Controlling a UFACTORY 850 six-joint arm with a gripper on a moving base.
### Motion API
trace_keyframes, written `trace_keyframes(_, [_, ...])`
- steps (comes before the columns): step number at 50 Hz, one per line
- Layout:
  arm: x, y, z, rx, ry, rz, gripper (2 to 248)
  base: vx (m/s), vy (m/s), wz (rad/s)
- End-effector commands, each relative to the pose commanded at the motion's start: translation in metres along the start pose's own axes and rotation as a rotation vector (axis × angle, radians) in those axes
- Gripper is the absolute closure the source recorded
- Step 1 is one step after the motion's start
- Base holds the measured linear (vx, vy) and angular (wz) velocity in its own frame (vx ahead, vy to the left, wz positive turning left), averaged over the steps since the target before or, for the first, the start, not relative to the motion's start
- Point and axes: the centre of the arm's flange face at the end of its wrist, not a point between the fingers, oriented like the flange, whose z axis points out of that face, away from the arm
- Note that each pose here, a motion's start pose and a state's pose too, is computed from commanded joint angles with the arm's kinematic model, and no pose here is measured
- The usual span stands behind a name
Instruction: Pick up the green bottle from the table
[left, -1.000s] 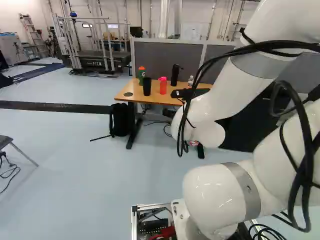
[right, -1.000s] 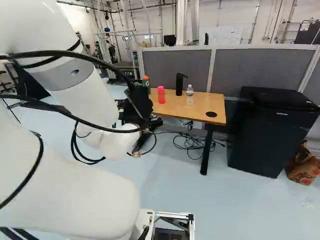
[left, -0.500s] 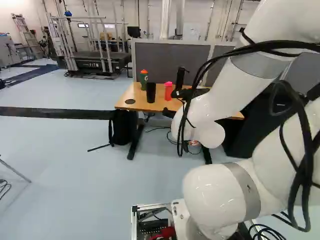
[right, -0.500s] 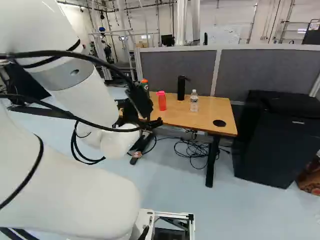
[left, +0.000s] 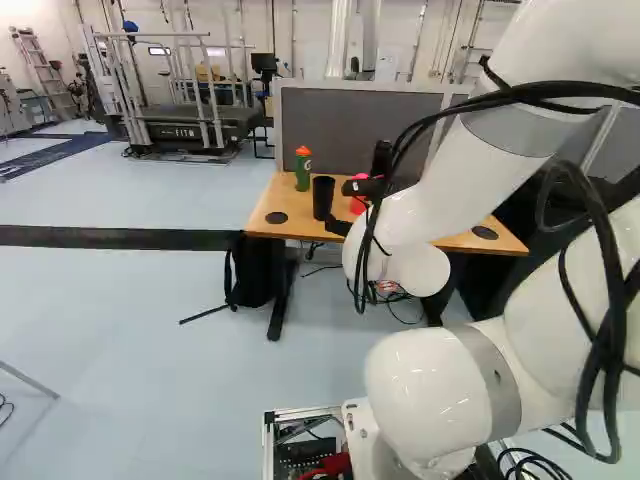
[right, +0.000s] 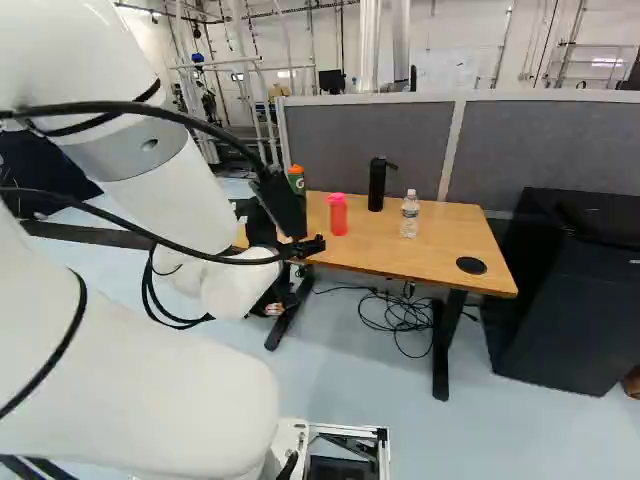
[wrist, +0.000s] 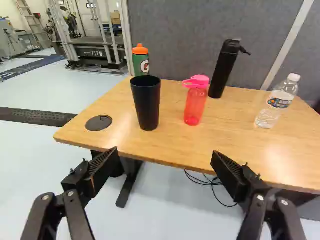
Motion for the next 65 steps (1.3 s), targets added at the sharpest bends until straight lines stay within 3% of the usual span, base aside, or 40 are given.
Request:
trace_keyframes(19, [0.0,0.0,0.0,0.0,0.0,0.0,3,0.178,0.176,-0.161])
trace_keyframes(46, [0.0,0.0,0.0,0.0,0.0,0.0,3,0.055,0.165,-0.179])
trace_keyframes(65, [0.0002,-0.0028,-0.0001,0.01,0.001,-0.003,3,0.001,0.021,0.002])
